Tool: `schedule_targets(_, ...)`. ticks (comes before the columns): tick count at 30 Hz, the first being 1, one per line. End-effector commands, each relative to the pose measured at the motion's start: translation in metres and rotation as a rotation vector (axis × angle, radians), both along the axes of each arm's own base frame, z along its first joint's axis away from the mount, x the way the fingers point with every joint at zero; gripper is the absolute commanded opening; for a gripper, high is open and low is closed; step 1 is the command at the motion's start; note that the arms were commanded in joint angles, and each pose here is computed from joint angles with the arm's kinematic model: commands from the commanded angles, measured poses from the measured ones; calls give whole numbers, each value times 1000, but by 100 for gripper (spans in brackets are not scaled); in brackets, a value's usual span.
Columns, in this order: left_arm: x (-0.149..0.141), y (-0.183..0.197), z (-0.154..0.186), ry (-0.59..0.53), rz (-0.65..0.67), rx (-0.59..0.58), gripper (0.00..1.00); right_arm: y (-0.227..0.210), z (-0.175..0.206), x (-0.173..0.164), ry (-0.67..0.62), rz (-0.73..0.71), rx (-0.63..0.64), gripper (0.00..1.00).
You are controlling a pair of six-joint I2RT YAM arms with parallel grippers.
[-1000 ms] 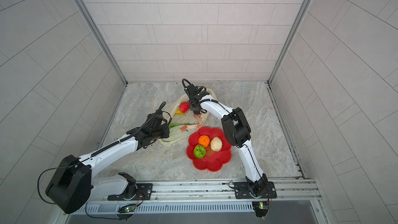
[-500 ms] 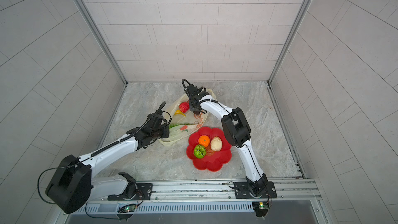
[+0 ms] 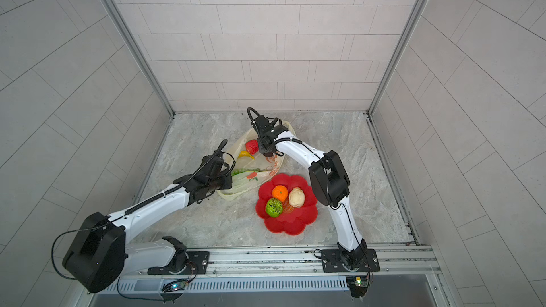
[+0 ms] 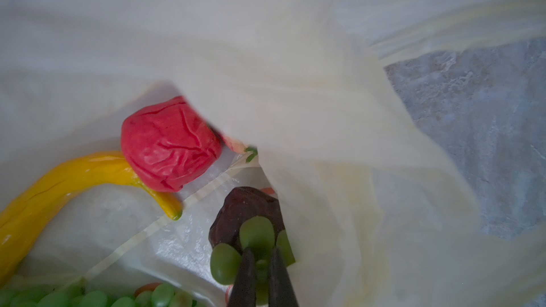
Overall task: Take fruits out of the plastic bag
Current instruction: Pick up the fruit from the plastic bag.
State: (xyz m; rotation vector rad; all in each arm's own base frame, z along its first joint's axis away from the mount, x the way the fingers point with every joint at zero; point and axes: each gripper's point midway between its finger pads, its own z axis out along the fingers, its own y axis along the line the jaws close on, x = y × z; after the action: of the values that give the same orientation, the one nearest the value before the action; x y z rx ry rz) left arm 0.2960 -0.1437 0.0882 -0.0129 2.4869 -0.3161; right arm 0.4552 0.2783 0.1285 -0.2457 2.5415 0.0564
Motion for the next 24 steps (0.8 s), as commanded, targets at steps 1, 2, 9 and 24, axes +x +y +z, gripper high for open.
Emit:
schedule_targets(1, 6, -2, 10, -26, -5, 9, 13, 5, 36, -21, -39, 50, 14, 3)
schedule_targets(2, 6, -2, 10, -27, -5, 8, 13, 5, 41, -27, -41, 60, 17, 4)
schedule_targets(9, 6, -2, 9, -23, -5, 9, 13, 9, 73, -66, -67, 129, 60, 4)
schedule_targets(24, 7, -1, 9, -26, -1, 17, 13, -59, 70, -187, -1, 165, -30, 5)
